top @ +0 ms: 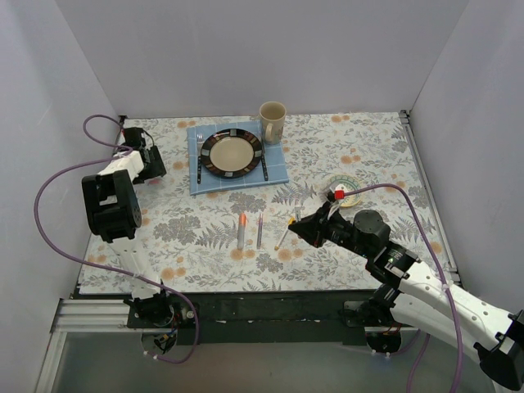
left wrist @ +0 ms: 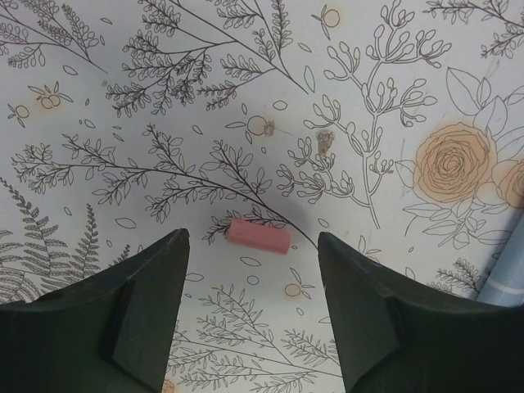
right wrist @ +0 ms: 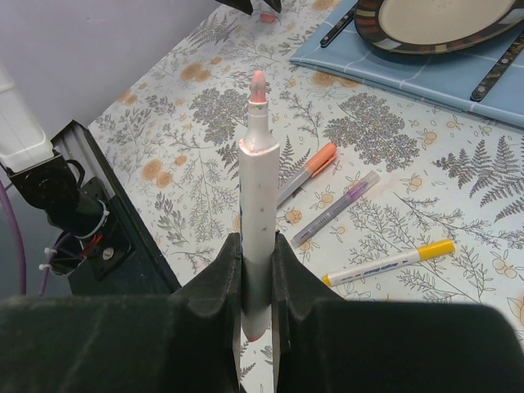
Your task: Insert the pens into the pen caps
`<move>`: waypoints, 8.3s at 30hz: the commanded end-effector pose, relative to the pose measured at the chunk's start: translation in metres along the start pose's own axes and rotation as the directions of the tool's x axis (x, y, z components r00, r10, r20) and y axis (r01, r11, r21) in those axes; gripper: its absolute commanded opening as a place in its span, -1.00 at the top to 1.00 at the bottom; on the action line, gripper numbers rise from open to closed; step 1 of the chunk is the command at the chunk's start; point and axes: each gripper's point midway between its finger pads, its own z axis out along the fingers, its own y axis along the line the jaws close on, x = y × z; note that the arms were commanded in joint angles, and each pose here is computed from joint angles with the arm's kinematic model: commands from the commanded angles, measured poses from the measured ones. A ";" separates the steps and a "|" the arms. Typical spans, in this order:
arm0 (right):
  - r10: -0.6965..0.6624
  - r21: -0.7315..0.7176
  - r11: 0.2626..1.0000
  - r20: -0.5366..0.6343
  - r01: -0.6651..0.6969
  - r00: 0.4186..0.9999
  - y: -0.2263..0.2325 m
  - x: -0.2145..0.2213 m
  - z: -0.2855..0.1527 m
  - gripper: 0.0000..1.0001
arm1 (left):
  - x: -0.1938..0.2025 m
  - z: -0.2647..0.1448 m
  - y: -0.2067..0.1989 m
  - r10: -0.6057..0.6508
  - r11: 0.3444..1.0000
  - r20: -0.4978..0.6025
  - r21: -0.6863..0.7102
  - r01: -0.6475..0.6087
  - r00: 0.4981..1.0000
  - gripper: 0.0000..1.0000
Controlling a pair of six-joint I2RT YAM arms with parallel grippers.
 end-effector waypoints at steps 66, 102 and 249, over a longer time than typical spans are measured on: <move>0.077 -0.015 0.997 0.164 -0.076 0.983 0.015 -0.032 -0.043 0.97 | 0.162 -0.140 -0.082 -0.740 0.672 -0.242 -0.305 0.675 0.628 -0.75; 0.062 -0.026 0.998 0.058 -0.061 0.996 0.015 -0.016 -0.028 0.97 | 0.194 -0.128 -0.079 0.783 0.621 -0.243 0.366 -0.693 0.573 0.10; -0.007 -0.380 0.925 -0.043 -0.010 0.999 0.099 -0.032 0.061 0.97 | 0.148 -0.469 -0.223 0.063 -0.310 0.345 0.899 -0.310 0.937 0.66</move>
